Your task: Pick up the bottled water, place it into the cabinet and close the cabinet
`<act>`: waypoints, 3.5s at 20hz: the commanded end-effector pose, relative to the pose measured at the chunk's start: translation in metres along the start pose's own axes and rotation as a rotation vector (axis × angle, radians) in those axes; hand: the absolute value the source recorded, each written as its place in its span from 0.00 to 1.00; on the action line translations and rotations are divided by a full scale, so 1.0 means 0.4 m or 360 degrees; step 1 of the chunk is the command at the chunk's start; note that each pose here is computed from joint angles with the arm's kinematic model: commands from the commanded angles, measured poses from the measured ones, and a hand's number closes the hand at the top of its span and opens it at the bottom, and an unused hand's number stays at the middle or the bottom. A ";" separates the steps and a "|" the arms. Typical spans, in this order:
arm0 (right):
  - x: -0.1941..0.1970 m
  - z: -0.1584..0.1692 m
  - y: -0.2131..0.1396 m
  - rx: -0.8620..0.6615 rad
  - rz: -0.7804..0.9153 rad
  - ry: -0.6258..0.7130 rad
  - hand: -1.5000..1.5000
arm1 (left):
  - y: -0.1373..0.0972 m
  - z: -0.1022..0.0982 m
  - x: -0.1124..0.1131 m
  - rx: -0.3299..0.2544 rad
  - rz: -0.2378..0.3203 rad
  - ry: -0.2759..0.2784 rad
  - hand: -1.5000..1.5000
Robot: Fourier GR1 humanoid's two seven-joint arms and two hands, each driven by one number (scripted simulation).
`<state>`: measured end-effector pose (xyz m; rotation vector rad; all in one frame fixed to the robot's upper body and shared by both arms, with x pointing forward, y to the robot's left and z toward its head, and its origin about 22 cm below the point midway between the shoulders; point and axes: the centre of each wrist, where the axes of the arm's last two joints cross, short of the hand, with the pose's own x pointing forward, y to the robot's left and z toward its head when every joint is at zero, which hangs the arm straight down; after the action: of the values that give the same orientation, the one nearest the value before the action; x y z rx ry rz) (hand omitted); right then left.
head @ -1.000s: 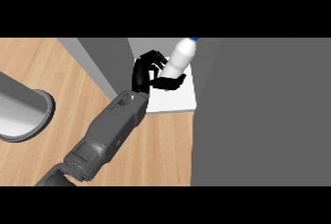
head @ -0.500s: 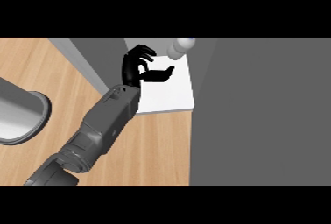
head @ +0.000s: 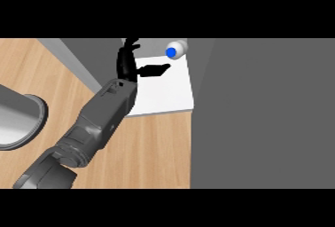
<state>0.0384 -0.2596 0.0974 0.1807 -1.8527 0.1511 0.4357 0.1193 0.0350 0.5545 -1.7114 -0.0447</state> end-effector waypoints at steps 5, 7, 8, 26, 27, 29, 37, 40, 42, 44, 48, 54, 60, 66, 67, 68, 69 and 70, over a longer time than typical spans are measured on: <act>0.040 -0.007 0.015 0.0041 -0.0063 -0.0056 0.00 | -0.023 -0.014 0.057 -0.0141 0.0187 -0.0125 0.00; 0.027 -0.008 0.012 0.0005 -0.0093 -0.0063 0.00 | -0.035 -0.027 0.104 -0.0133 0.0331 -0.0166 0.00; 0.035 -0.001 0.008 0.0069 -0.0097 -0.0024 0.00 | -0.018 -0.027 0.081 -0.0172 0.0377 -0.0223 0.00; 0.026 -0.003 0.039 -0.0049 -0.0105 0.0009 0.00 | -0.065 0.057 0.060 -0.0408 0.0769 -0.0230 0.00; 0.062 -0.019 0.039 -0.0047 -0.0098 0.0020 0.00 | -0.068 0.068 0.053 -0.0393 0.0738 -0.0223 0.00; 0.067 -0.026 0.039 -0.0016 -0.0090 -0.0008 0.00 | -0.066 0.109 0.016 -0.0458 0.0825 -0.0224 0.00; 0.067 -0.011 0.065 -0.0059 -0.0121 0.0003 0.00 | -0.065 0.241 -0.004 -0.0711 0.1133 -0.0194 0.00; 0.071 -0.020 0.057 -0.0073 -0.0081 0.0029 0.00 | -0.070 0.280 0.056 -0.0765 0.1192 -0.0284 0.00; 0.036 -0.017 0.057 -0.0071 -0.0084 0.0050 0.00 | -0.049 0.315 0.038 -0.0784 0.1218 -0.0309 0.00; 0.052 -0.001 0.077 -0.0069 -0.0066 0.0039 0.00 | -0.034 0.381 0.032 -0.0796 0.1271 -0.0258 0.00; 0.096 -0.009 0.054 0.0078 0.0019 0.0036 0.00 | 0.049 0.369 0.003 -0.0862 0.1287 -0.0255 0.00; 0.075 -0.011 0.046 0.0469 0.0086 0.0174 1.00 | 0.121 0.460 -0.008 -0.0879 0.1294 -0.0170 1.00; 0.122 -0.012 0.068 0.0763 0.0054 0.0150 1.00 | 0.278 0.453 -0.055 -0.0763 0.1252 -0.0195 0.00; 0.148 -0.033 0.092 0.0867 0.0093 0.0014 1.00 | 0.367 0.475 -0.062 -0.0615 0.1249 -0.0187 0.00; 0.131 -0.039 0.100 0.0867 0.0087 0.0010 1.00 | 0.403 0.485 -0.050 -0.0647 0.1279 -0.0195 0.00; 0.164 -0.032 0.105 0.0951 0.0027 0.0055 1.00 | 0.394 0.488 -0.054 -0.0599 0.1299 -0.0167 0.00; 0.141 -0.033 0.123 0.0985 -0.0002 0.0073 1.00 | 0.407 0.514 -0.068 -0.0597 0.1306 -0.0162 0.00; 0.147 -0.035 0.129 0.1027 -0.0041 0.0075 1.00 | 0.423 0.512 -0.064 -0.0611 0.1327 -0.0138 0.00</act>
<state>0.0278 -0.2178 0.1102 0.6736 -1.6543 0.5031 0.2046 0.2070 0.0171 -0.4563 -1.8563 0.1600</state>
